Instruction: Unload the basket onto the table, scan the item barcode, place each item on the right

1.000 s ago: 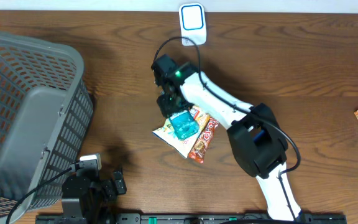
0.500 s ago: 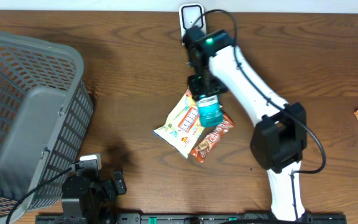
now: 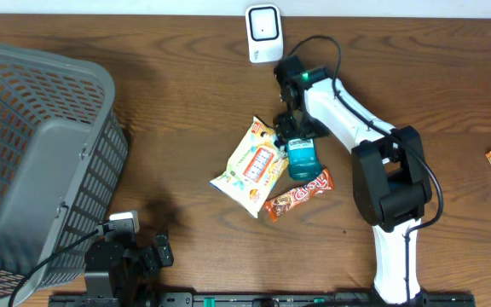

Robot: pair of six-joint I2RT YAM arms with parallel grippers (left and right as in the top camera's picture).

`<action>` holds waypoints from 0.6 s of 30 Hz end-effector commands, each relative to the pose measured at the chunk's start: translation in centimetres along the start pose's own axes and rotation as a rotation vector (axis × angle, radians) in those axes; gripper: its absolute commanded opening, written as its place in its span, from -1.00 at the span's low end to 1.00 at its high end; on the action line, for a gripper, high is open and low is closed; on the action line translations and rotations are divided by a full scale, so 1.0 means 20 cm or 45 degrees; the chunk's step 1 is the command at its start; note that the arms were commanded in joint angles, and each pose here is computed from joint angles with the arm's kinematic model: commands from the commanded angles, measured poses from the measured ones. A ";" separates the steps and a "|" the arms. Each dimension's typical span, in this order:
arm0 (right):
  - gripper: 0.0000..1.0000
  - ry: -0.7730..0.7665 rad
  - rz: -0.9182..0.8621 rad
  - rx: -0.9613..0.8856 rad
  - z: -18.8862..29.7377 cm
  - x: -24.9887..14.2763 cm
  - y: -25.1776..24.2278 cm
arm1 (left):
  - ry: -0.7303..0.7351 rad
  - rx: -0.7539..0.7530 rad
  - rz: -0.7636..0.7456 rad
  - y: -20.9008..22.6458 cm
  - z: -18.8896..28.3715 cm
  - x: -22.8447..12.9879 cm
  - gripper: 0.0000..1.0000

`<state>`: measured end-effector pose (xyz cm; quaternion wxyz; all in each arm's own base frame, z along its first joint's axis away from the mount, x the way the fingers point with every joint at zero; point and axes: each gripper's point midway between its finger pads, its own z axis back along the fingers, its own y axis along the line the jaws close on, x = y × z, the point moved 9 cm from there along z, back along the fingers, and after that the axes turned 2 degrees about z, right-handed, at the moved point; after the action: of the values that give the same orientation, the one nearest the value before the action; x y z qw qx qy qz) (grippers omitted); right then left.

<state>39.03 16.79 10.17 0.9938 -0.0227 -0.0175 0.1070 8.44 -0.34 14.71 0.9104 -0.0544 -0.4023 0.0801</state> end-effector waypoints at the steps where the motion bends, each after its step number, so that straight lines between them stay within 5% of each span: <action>1: 0.99 -0.087 -0.064 0.022 0.12 0.03 0.02 | -0.001 0.006 0.002 0.00 0.01 0.00 1.00; 8: 0.99 -0.109 -0.178 0.047 0.26 0.04 0.06 | -0.001 0.005 0.002 0.00 0.01 0.00 1.00; 18: 0.98 -0.042 -0.292 -0.288 0.08 -0.14 0.13 | 0.000 0.006 0.002 0.00 0.01 0.00 1.00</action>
<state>36.39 19.08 11.87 0.9964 -0.0807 -0.0243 0.0133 8.45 -0.34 14.71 0.9103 -0.0545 -0.4025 0.0801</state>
